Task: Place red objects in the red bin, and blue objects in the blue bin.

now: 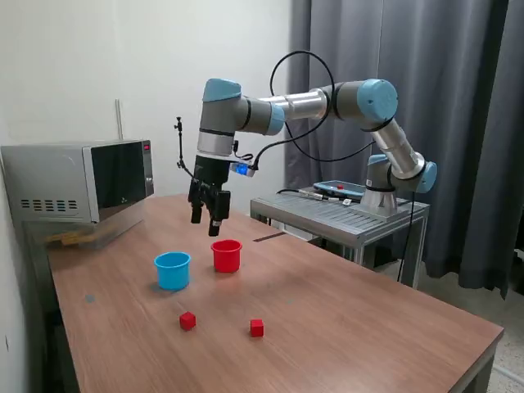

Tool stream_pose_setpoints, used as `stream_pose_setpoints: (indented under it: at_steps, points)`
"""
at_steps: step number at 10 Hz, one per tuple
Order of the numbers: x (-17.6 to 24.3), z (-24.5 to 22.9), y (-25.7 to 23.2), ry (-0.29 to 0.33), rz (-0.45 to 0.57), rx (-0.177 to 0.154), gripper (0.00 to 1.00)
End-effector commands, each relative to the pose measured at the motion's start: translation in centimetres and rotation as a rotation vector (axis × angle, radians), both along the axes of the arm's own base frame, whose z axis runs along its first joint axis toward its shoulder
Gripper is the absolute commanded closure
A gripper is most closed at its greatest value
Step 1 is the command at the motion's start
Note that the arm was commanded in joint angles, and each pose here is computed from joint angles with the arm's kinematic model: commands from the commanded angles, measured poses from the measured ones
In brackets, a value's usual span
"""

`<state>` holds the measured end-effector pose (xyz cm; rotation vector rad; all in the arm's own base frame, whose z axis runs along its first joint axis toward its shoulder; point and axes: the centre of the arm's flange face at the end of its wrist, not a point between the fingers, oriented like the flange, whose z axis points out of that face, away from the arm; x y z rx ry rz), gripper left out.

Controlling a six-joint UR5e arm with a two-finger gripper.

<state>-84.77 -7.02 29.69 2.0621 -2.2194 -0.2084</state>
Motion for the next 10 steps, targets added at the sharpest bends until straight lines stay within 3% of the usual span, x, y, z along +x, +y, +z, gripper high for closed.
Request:
stream_pose_setpoints:
  at_steps: [1,5,10]
  points:
    - [0.0,-0.1,-0.3,-0.002,0.152,0.001,0.0]
    - [0.0,-0.2,0.0,-0.007,0.313,0.022,0.0]
    - [-2.6,-3.6,1.0,-0.003,0.332,0.017,0.0]
